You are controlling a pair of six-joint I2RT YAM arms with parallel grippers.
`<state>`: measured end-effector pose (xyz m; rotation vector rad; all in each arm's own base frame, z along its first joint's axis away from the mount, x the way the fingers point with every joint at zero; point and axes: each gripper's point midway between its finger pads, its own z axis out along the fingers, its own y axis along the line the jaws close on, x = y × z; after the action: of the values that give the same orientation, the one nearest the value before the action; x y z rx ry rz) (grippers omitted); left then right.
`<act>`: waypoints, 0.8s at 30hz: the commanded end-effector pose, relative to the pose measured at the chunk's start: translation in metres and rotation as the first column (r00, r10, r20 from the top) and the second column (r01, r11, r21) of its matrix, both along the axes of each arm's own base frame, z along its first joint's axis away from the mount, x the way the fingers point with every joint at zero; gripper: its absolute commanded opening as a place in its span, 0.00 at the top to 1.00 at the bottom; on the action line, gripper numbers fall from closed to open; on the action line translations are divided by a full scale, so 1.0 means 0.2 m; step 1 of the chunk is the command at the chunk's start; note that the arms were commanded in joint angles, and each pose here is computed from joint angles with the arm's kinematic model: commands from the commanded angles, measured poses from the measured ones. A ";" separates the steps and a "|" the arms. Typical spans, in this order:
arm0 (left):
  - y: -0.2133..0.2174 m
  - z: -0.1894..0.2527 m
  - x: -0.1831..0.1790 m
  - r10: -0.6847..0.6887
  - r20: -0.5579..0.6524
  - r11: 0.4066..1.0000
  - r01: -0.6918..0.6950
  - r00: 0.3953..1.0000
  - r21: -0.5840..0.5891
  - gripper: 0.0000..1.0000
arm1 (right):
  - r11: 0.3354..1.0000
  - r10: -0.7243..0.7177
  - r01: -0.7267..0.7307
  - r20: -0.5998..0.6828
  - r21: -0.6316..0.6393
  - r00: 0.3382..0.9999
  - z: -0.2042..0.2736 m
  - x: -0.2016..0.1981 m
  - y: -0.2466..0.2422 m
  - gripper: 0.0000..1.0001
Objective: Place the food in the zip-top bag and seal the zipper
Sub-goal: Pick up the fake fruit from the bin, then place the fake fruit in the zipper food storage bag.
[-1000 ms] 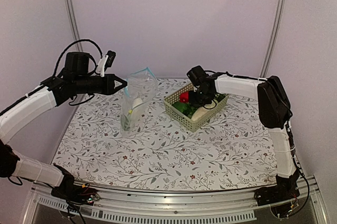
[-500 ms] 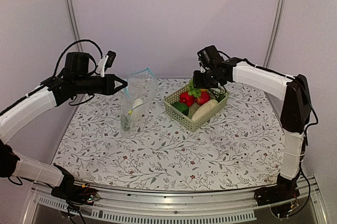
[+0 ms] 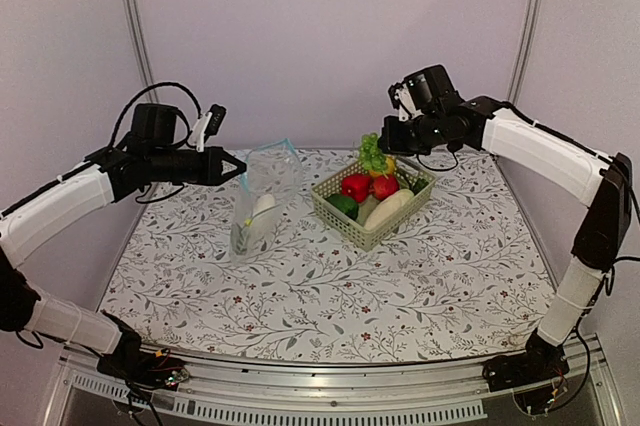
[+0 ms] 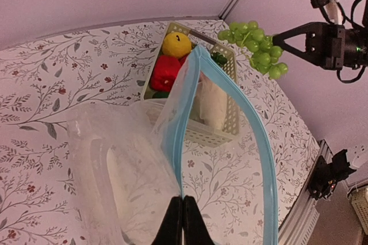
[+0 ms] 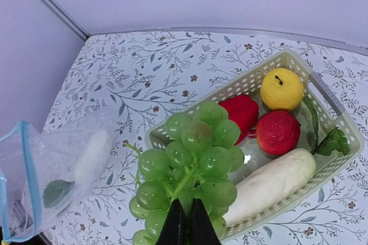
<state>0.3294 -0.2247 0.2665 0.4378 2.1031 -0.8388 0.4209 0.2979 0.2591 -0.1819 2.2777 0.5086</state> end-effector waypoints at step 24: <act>-0.35 -0.27 -0.15 -0.209 -0.148 0.978 0.209 0.967 -0.018 1.00 | 0.650 0.709 -0.582 -0.115 0.488 0.696 0.34 -0.96 0.41 1.00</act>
<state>0.3027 -0.2869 0.2155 0.5957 2.2258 -0.9968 0.2453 0.3721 0.3367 -0.7560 2.2188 1.4132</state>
